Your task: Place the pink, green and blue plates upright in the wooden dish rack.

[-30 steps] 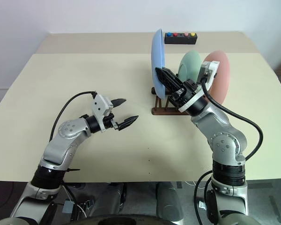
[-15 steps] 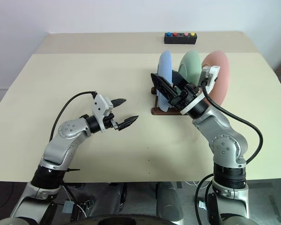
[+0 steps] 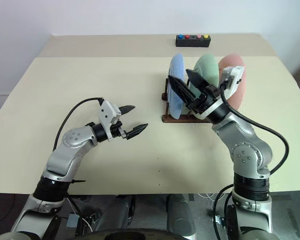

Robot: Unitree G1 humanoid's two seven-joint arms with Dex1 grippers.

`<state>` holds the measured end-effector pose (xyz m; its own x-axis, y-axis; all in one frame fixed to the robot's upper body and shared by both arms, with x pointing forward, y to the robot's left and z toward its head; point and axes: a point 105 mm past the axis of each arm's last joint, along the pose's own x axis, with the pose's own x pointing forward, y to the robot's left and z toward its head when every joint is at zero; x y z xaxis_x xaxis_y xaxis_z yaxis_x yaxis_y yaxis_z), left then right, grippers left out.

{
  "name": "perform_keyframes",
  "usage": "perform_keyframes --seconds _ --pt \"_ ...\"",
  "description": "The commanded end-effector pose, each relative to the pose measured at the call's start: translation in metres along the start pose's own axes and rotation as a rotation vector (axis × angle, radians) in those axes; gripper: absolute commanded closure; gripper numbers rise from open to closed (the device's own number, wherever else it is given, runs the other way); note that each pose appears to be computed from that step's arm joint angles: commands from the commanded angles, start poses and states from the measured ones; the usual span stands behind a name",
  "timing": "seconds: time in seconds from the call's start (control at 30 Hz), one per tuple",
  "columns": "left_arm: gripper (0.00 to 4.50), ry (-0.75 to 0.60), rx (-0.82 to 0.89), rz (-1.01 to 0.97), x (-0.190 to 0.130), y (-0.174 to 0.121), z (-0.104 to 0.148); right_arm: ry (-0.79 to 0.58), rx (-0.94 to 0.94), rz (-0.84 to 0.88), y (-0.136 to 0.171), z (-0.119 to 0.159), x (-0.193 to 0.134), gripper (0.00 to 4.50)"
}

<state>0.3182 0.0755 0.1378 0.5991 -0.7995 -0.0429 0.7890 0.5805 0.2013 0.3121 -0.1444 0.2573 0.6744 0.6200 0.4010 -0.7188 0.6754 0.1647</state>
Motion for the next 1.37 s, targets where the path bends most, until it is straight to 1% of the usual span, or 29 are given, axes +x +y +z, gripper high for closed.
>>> perform_keyframes --seconds 0.03,0.13,0.23,0.3,0.43,0.5,0.6,0.67,0.77,0.9,1.0,1.13,1.37 --pt "0.00 -0.043 0.028 -0.007 -0.001 -0.002 0.014 -0.062 -0.091 0.081 0.021 0.031 0.001 0.02" --pt "0.00 -0.041 0.026 -0.006 -0.002 -0.003 0.014 -0.046 -0.107 0.132 0.033 0.036 -0.001 0.02" --pt "0.00 -0.034 0.031 0.023 -0.007 0.005 0.013 -0.044 -0.134 0.172 0.047 0.048 -0.008 0.02" --pt "0.00 -0.024 0.043 0.057 -0.013 0.015 0.012 -0.037 -0.184 0.152 0.046 0.058 -0.017 0.02" --pt "0.00 0.004 0.063 0.123 -0.026 0.033 0.008 -0.003 -0.274 0.080 0.032 0.074 -0.040 0.02" --pt "0.00 0.026 0.074 0.163 -0.037 0.044 0.003 0.070 -0.325 0.015 0.017 0.075 -0.062 0.02" --pt "0.00 0.085 0.093 0.235 -0.060 0.065 -0.007 0.219 -0.387 -0.139 -0.018 0.071 -0.114 0.02" --pt "0.00 0.109 0.101 0.263 -0.070 0.072 -0.012 0.282 -0.395 -0.219 -0.035 0.067 -0.144 0.02" --pt "0.00 0.124 0.106 0.277 -0.075 0.075 -0.016 0.346 -0.412 -0.301 -0.054 0.062 -0.171 0.02" --pt "0.00 0.141 0.105 0.282 -0.080 0.074 -0.021 0.481 -0.434 -0.371 -0.074 0.039 -0.205 0.02" --pt "0.00 0.151 0.100 0.275 -0.079 0.070 -0.025 0.514 -0.445 -0.367 -0.080 0.032 -0.213 0.02" --pt "0.00 0.178 0.091 0.259 -0.081 0.063 -0.031 0.505 -0.415 -0.370 -0.082 0.023 -0.215 0.02" --pt "0.00 0.155 0.077 0.281 -0.078 0.060 -0.030 0.509 -0.414 -0.350 -0.090 0.018 -0.208 0.02"
